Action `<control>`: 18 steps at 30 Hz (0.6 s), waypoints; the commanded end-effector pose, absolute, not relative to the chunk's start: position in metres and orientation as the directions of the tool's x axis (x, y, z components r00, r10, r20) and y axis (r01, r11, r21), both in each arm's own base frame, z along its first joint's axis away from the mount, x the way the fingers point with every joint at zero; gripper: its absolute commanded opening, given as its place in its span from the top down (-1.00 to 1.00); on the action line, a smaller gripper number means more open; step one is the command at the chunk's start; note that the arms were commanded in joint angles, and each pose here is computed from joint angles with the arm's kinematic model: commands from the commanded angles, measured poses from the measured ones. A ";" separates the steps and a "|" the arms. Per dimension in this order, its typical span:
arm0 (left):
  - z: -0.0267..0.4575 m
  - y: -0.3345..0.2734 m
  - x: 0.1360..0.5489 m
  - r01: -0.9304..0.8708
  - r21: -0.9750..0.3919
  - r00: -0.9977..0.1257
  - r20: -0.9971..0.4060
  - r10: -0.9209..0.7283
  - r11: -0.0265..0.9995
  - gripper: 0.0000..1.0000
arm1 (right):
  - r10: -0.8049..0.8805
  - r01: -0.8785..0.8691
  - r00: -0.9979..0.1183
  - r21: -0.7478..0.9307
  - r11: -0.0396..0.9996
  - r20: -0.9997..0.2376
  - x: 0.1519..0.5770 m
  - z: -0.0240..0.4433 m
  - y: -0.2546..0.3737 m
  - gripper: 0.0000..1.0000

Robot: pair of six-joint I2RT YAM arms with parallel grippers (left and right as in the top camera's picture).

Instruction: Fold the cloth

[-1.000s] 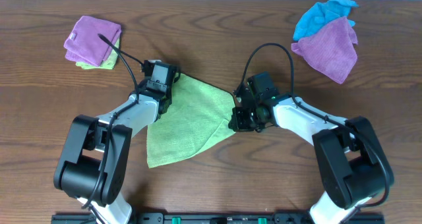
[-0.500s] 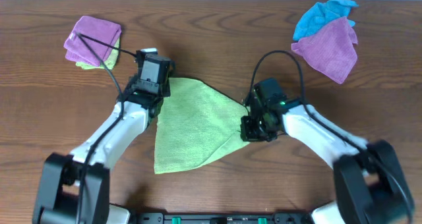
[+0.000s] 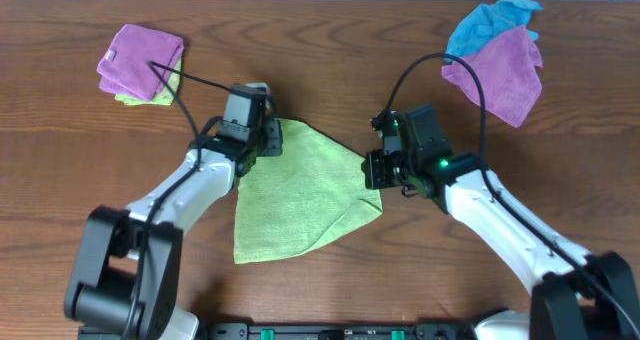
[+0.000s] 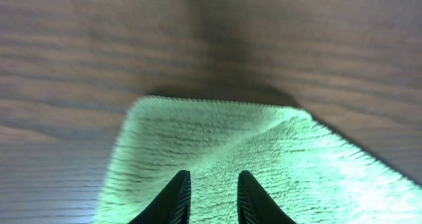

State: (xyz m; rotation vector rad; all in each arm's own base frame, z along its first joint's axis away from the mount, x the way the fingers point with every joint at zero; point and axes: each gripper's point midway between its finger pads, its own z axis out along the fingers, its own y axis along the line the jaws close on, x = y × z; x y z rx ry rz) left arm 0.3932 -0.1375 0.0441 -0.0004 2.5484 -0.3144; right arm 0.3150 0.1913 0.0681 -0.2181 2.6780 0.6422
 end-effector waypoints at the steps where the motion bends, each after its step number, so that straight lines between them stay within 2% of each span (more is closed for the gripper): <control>1: 0.036 -0.142 0.395 0.073 -0.239 -0.844 -0.532 -0.067 0.968 0.50 | -0.075 -0.230 -0.920 0.373 0.899 -0.386 0.322 0.049 0.187 0.97; 10: 0.015 -0.138 0.408 0.050 -0.204 -0.831 -0.551 -0.073 0.978 0.51 | -0.062 -0.234 -0.909 0.384 0.893 -0.411 0.343 0.022 0.199 0.97; 18: -0.001 -0.133 0.407 0.031 -0.176 -0.845 -0.530 -0.068 0.984 0.55 | -0.110 -0.256 -0.919 0.361 0.897 -0.379 0.334 -0.003 0.212 0.97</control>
